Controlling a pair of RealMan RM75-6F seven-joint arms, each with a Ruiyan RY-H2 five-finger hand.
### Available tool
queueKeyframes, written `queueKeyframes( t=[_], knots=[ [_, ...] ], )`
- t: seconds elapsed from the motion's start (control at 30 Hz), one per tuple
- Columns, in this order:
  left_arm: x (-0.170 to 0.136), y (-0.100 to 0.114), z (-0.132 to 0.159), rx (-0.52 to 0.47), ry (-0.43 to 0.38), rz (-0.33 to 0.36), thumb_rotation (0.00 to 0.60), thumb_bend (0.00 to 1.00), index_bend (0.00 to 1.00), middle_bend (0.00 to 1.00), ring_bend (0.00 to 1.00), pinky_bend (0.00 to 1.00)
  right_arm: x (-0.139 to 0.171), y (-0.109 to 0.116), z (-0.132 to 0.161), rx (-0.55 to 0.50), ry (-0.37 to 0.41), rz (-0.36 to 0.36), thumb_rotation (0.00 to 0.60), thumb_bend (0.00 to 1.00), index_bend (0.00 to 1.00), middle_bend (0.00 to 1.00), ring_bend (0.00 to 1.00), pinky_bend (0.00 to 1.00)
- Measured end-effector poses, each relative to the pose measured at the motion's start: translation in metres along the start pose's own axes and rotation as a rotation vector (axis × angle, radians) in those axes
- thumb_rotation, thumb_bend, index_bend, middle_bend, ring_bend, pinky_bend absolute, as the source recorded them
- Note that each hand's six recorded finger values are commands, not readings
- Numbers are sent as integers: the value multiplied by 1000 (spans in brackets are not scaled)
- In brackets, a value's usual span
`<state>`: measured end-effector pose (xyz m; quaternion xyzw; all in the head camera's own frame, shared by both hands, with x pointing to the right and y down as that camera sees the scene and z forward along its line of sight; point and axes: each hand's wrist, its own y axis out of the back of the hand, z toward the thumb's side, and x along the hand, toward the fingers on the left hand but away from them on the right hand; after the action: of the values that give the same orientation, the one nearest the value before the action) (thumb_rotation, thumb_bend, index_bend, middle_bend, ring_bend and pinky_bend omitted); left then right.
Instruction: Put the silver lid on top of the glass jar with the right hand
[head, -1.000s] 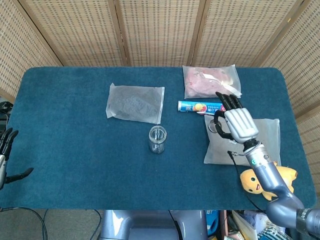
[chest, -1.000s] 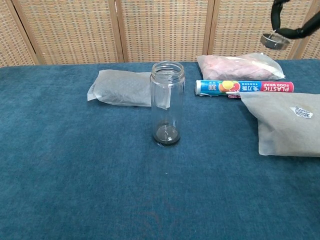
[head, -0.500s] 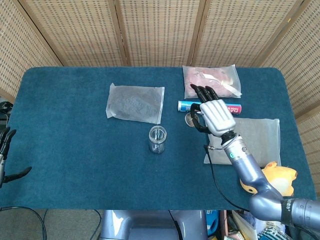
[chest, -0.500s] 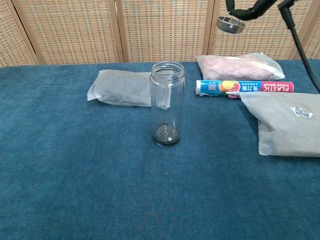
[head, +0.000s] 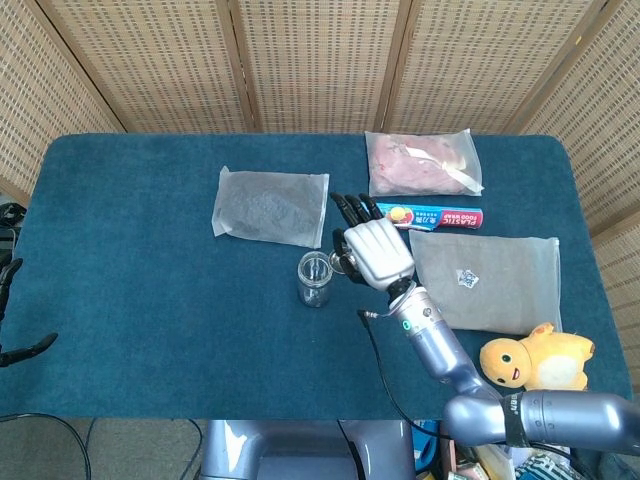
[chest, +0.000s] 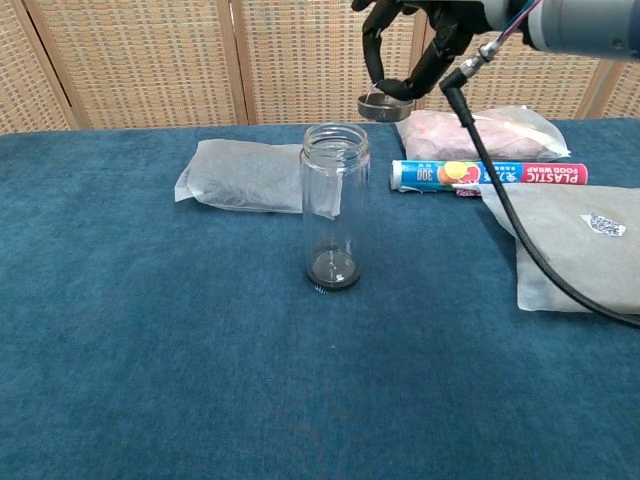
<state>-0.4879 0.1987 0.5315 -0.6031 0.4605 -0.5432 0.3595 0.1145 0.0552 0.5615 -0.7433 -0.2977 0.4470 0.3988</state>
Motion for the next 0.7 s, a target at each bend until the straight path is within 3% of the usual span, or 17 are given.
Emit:
queueKeyframes(
  t=[0.7],
  knots=[
    [2, 0, -3, -14, 1, -13, 600, 0, 0, 0, 0, 0, -13, -14, 30, 47, -14, 20, 600, 668, 631, 9, 0, 0]
  ],
)
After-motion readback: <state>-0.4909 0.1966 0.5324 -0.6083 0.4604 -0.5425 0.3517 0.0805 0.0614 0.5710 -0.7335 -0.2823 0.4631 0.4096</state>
